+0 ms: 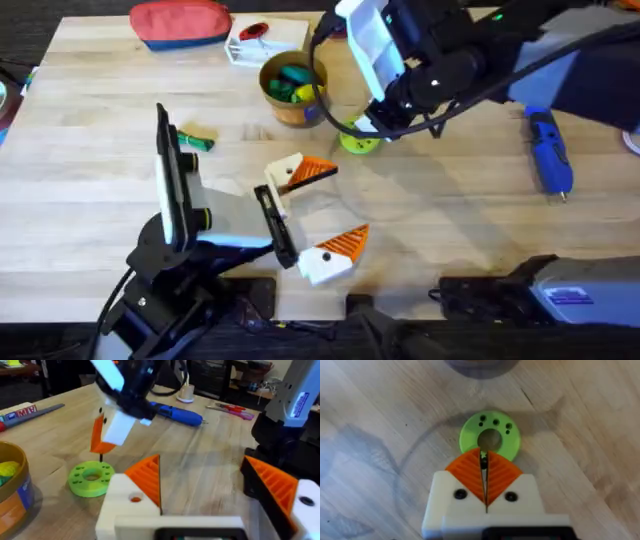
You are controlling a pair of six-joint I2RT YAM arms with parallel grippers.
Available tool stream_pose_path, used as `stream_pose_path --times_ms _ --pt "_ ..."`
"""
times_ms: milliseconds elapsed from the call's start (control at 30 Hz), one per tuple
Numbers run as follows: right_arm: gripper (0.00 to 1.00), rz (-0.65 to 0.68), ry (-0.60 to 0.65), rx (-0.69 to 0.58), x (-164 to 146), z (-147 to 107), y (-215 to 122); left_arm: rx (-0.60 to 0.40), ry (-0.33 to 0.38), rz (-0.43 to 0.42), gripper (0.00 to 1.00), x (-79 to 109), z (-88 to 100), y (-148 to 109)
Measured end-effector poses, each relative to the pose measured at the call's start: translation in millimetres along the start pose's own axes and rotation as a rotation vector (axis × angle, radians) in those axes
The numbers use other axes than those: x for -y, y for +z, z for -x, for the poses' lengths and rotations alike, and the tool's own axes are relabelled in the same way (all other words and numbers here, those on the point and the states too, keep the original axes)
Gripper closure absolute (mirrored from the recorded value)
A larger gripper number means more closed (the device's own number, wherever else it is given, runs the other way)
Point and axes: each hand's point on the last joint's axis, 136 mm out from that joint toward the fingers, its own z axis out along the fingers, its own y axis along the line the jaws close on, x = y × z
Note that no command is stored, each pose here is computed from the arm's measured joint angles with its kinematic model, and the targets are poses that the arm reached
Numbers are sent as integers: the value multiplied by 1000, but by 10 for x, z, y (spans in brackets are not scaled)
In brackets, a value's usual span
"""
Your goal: Pick up the gripper from the table and insert it into the empty holder that is missing its gripper. Then pick up a screw, insert it into the mounting hole, and use the screwdriver to tighten it. Finally, clean up the table by picking up the vegetable and placing it into the bucket.
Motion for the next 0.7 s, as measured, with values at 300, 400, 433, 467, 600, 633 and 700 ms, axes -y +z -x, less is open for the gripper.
stream_pose_path --times_ms 300,400,433,467,600,633,700 --pt "996 -13 -7 91 -100 361 -836 0 0 -1 16 1 1 0" --pt "996 12 -43 129 -326 521 -1118 0 0 -1 15 2 1 0" --pt "996 26 -62 142 -432 569 -1182 0 0 -2 15 3 0 0" --pt "996 45 -84 155 -563 616 -1234 0 0 -5 15 9 0 0" --pt "996 112 -161 171 -1025 675 -1300 -4 0 -39 15 68 -7 -1" --pt "996 127 -178 172 -1123 676 -1306 -6 0 -53 15 90 -10 -2" --pt "996 153 -204 172 -1294 669 -1322 -11 -1 -83 15 142 -20 -6"
